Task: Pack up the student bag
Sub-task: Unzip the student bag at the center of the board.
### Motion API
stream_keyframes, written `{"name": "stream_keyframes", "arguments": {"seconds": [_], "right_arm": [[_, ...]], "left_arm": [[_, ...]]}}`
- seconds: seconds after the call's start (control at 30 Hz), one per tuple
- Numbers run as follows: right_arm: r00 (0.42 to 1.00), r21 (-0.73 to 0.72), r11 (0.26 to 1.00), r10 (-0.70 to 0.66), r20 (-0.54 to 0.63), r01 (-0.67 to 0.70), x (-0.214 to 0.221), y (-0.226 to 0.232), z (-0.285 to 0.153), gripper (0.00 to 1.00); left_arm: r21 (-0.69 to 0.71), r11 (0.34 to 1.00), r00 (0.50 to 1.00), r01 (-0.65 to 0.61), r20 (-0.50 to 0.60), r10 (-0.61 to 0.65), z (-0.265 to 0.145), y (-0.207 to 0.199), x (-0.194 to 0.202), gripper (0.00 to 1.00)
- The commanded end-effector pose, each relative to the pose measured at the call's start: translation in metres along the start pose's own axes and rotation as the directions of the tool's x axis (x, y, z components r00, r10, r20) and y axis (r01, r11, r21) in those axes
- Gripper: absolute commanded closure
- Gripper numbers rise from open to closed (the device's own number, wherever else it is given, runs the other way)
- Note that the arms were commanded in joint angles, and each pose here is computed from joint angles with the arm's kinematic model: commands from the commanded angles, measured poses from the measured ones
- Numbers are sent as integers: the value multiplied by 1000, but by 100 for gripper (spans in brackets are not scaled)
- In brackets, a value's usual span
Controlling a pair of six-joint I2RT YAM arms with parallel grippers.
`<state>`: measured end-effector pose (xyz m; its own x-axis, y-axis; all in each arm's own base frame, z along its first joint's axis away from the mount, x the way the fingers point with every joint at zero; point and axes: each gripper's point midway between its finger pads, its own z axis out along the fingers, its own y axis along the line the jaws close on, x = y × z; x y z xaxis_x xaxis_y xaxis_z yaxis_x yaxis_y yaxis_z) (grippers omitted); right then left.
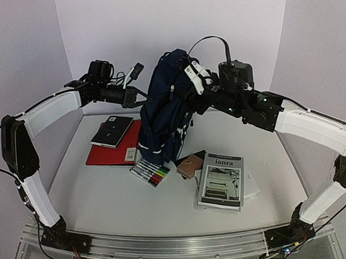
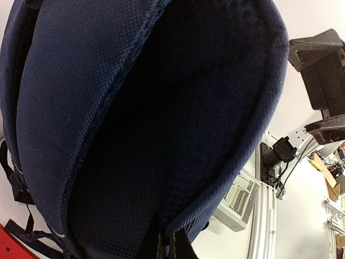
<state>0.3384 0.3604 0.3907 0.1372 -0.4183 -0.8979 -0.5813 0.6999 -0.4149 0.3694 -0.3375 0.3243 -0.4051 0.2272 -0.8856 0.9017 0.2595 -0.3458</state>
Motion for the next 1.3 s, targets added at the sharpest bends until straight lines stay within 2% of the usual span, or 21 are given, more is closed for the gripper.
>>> {"name": "stream_keyframes", "arguments": {"seconds": [0.0, 0.13, 0.37, 0.5, 0.73, 0.93, 1.13, 1.27], "right_arm": [[963, 190, 944, -266, -46, 270, 1, -19, 10, 33], [911, 250, 876, -391, -130, 412, 17, -20, 19, 34], [857, 316, 797, -487, -167, 515, 21, -22, 25, 33], [840, 327, 776, -519, -155, 540, 18, -16, 31, 33], [885, 329, 833, -466, -18, 445, -18, -7, 13, 34], [902, 263, 882, -424, 82, 391, -36, 11, 1, 35], [907, 227, 899, -406, 115, 374, -40, 24, 5, 36], [893, 233, 872, -449, 37, 430, -21, 30, 21, 36]], "left_arm": [[54, 998, 999, -28, 39, 26, -15, -25, -15, 100], [51, 998, 999, -29, 41, 27, -14, -24, -15, 100], [64, 998, 999, -30, 45, 27, -12, -24, -17, 100], [74, 997, 999, -32, 47, 29, -12, -25, -18, 100], [71, 997, 998, -34, 50, 31, -12, -25, -19, 100], [67, 997, 998, -38, 53, 34, -13, -25, -20, 100], [51, 998, 998, -38, 53, 35, -14, -24, -19, 100], [54, 998, 998, -37, 53, 34, -14, -24, -19, 100]]}}
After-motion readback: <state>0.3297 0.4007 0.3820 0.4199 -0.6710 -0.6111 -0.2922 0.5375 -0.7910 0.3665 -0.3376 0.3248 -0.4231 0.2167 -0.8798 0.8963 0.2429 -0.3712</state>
